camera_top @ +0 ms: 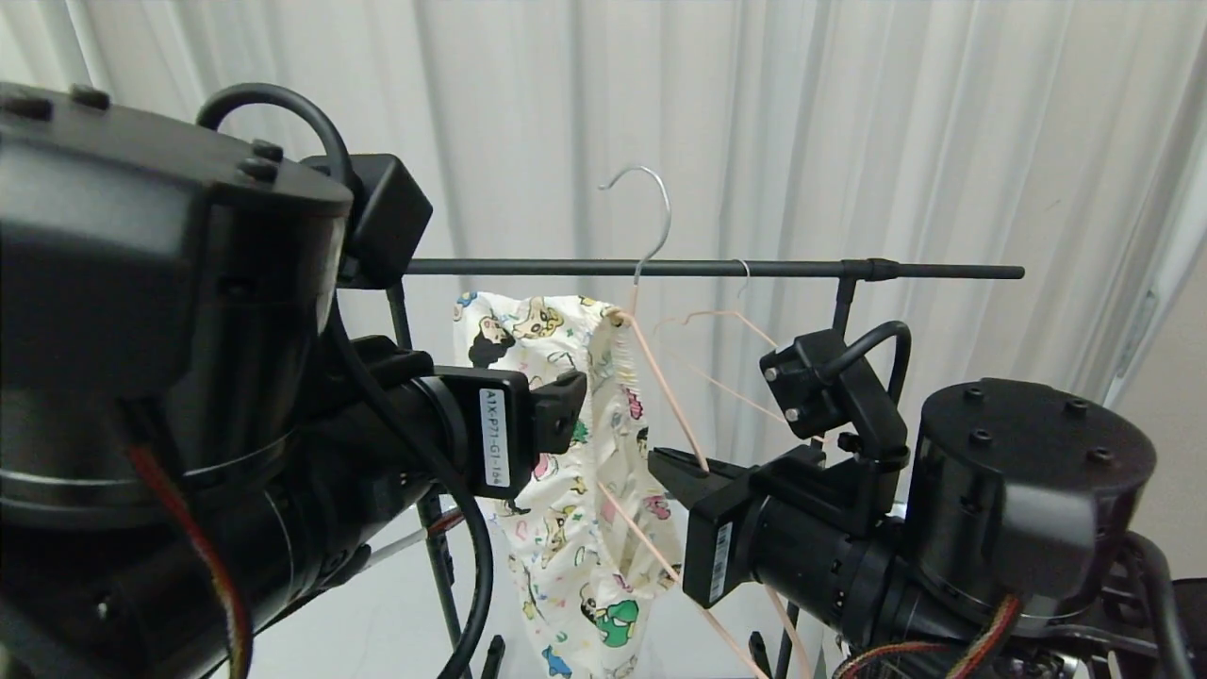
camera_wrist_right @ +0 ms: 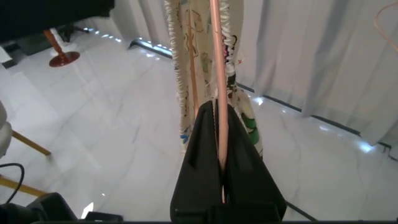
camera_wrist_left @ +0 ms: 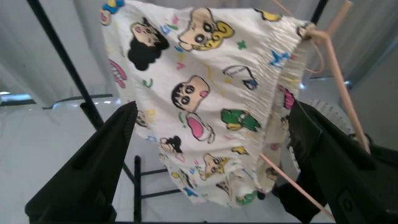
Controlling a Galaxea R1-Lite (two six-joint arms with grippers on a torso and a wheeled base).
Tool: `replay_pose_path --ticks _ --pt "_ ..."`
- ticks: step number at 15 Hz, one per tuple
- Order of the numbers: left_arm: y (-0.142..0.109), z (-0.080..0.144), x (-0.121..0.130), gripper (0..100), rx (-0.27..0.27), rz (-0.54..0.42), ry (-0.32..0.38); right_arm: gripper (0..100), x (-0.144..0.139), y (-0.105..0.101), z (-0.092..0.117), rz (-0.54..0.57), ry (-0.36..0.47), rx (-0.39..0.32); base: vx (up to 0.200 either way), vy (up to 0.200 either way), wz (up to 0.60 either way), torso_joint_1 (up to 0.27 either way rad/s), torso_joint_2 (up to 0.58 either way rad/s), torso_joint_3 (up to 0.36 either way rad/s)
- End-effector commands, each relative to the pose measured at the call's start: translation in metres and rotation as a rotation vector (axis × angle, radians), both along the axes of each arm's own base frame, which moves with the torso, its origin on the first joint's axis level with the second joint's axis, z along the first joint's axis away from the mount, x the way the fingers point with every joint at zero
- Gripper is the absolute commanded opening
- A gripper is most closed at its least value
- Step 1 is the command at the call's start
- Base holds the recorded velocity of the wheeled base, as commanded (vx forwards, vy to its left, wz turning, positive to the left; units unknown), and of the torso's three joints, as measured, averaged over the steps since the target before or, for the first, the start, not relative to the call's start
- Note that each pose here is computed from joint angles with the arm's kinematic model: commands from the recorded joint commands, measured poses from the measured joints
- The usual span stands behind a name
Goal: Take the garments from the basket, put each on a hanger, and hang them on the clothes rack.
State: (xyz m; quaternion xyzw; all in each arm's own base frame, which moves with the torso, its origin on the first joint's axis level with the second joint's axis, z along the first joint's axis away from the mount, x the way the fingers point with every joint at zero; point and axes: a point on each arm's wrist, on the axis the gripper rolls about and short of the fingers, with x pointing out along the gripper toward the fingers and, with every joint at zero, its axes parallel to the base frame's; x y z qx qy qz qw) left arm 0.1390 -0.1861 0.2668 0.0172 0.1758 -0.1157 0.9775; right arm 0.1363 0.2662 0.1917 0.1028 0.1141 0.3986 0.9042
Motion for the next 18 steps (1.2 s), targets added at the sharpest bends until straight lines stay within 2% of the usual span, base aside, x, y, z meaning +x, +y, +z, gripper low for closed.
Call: replay_pose_path --ticks 1,3,4,5,7,8,10,11,12,13,14,15,17,18 --pt "-0.003 0.001 -0.01 100 -0.005 -0.043 -0.003 0 -0.001 -0.001 0.002 0.002 -0.009 0.006 0.0 0.0 0.0 0.0 0.0 0.0" --pt "0.002 -0.003 -0.014 100 0.005 -0.05 0.003 0 -0.002 -0.006 0.001 -0.001 -0.037 -0.003 0.0 0.0 0.0 0.0 0.0 0.0" --pt "0.01 -0.011 -0.019 100 0.022 -0.048 0.014 0 -0.003 -0.015 -0.005 -0.006 -0.064 -0.033 0.0 0.0 0.0 0.0 0.0 0.0" --pt "0.024 -0.021 -0.027 100 0.046 -0.051 0.026 0 -0.005 -0.027 -0.012 -0.013 -0.084 -0.067 0.0 0.0 0.0 0.0 0.0 0.0" --pt "0.056 -0.039 -0.05 100 0.08 -0.08 0.029 0 -0.011 -0.052 -0.023 -0.035 -0.093 -0.092 0.0 0.0 0.0 0.0 0.0 0.0" --pt "0.073 -0.044 -0.063 100 0.093 -0.112 0.01 0 -0.016 -0.065 -0.029 -0.04 -0.092 -0.11 0.0 0.0 0.0 0.0 0.0 0.0" --pt "0.1 -0.056 -0.077 100 0.165 -0.155 -0.031 0 -0.025 -0.083 -0.034 -0.009 -0.118 -0.143 0.0 0.0 0.0 0.0 0.0 0.0" --pt "0.11 -0.06 -0.085 100 0.193 -0.196 -0.055 0 -0.029 -0.088 -0.035 0.024 -0.132 -0.154 0.0 0.0 0.0 0.0 0.0 0.0" --pt "0.12 -0.061 -0.094 100 0.194 -0.277 -0.089 0 -0.034 -0.095 -0.04 0.06 -0.141 -0.181 0.0 0.0 0.0 0.0 0.0 0.0" --pt "0.123 -0.061 -0.096 100 0.192 -0.306 -0.098 0 -0.036 -0.097 -0.042 0.069 -0.145 -0.19 0.0 0.0 0.0 0.0 0.0 0.0" --pt "0.129 -0.063 -0.101 100 0.196 -0.378 -0.119 0 -0.041 -0.103 -0.047 0.106 -0.155 -0.212 0.0 0.0 0.0 0.0 0.0 0.0" --pt "0.135 -0.067 -0.105 100 0.219 -0.471 -0.162 0 -0.051 -0.115 -0.056 0.206 -0.193 -0.255 0.0 0.0 0.0 0.0 0.0 0.0" --pt "0.133 -0.071 -0.107 100 0.222 -0.605 -0.185 0 -0.062 -0.126 -0.066 0.315 -0.229 -0.297 0.0 0.0 0.0 0.0 0.0 0.0" --pt "0.131 -0.072 -0.107 100 0.228 -0.659 -0.189 0 -0.066 -0.128 -0.067 0.335 -0.235 -0.302 0.0 0.0 0.0 0.0 0.0 0.0"
